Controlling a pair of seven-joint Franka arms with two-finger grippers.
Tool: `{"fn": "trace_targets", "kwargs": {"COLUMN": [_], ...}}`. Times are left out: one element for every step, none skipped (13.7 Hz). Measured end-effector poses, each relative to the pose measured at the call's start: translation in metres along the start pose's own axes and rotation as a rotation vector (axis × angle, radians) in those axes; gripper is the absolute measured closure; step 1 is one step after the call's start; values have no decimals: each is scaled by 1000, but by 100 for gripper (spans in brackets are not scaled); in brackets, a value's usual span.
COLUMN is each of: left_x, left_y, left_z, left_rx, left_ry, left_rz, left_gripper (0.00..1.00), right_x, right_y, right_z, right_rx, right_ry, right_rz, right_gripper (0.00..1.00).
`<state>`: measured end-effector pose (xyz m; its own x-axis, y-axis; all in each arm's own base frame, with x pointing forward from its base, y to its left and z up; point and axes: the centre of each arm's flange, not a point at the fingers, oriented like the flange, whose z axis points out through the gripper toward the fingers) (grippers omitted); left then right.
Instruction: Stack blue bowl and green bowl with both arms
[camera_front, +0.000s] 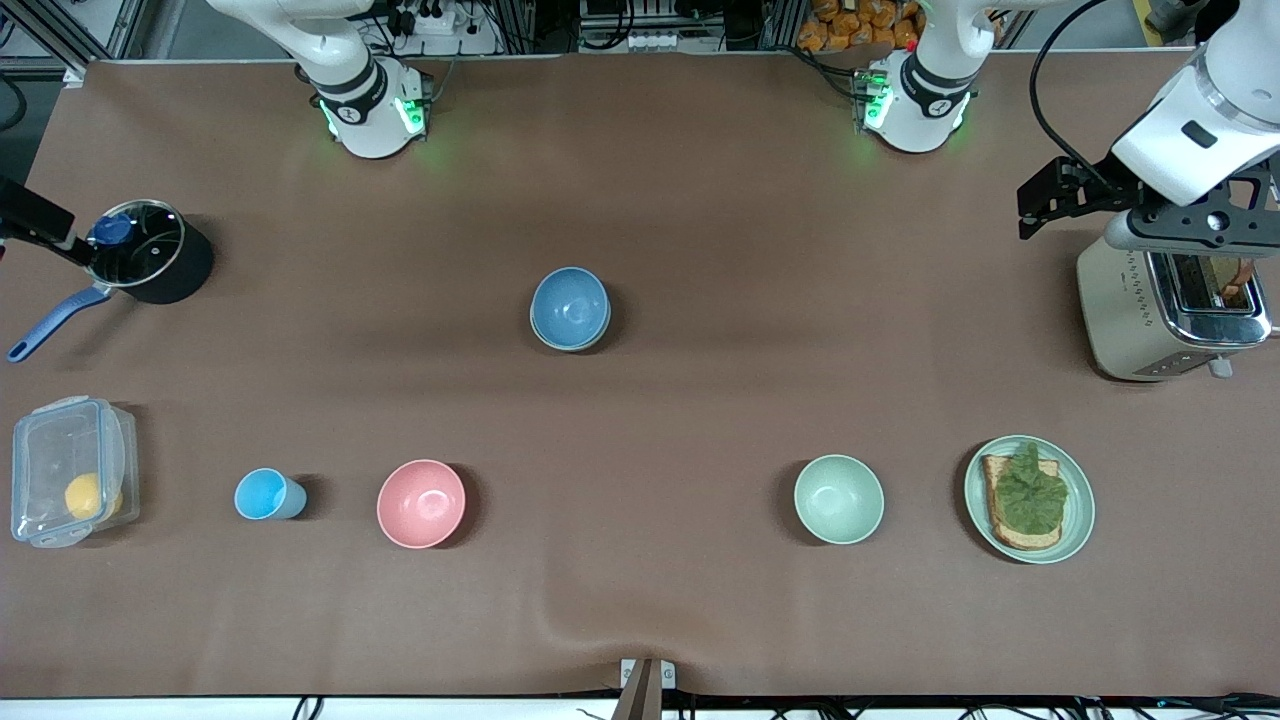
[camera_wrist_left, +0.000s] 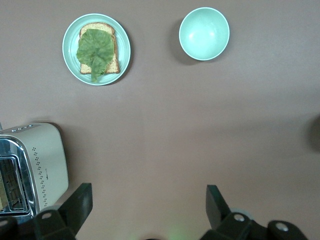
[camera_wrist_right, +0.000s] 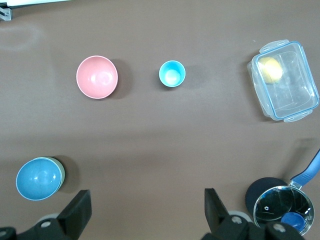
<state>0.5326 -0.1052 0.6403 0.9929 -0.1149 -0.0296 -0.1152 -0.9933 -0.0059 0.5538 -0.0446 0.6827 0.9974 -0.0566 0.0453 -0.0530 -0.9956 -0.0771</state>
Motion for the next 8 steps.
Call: {"fn": "trace_targets", "kwargs": {"left_x": [2, 3, 5, 6, 6, 6, 6, 6], "left_y": [0, -1, -3, -4, -5, -6, -6, -6], "left_z": [3, 5, 7, 8, 8, 7, 6, 5], "left_rx": [0, -1, -1, -1, -2, -2, -2, -2], "left_ry": [-6, -11, -14, -15, -14, -13, -11, -9], "left_rz": [0, -2, -4, -7, -9, -10, -10, -11], "left_gripper": [0, 0, 0, 0, 0, 0, 0, 0], "right_x": [-1, -1, -1, -1, -1, -1, -1, -1], "right_y": [0, 1, 1, 1, 2, 2, 3, 3], "right_z": [-1, -1, -1, -1, -1, -1, -1, -1], "right_rx": [-4, -8, -11, -13, -14, -15, -17, -18], "right_ry": [2, 2, 1, 1, 1, 1, 1, 1], "right_rz": [-3, -20, -41, -56, -61, -65, -67, -67], "right_gripper": [0, 0, 0, 0, 0, 0, 0, 0]}}
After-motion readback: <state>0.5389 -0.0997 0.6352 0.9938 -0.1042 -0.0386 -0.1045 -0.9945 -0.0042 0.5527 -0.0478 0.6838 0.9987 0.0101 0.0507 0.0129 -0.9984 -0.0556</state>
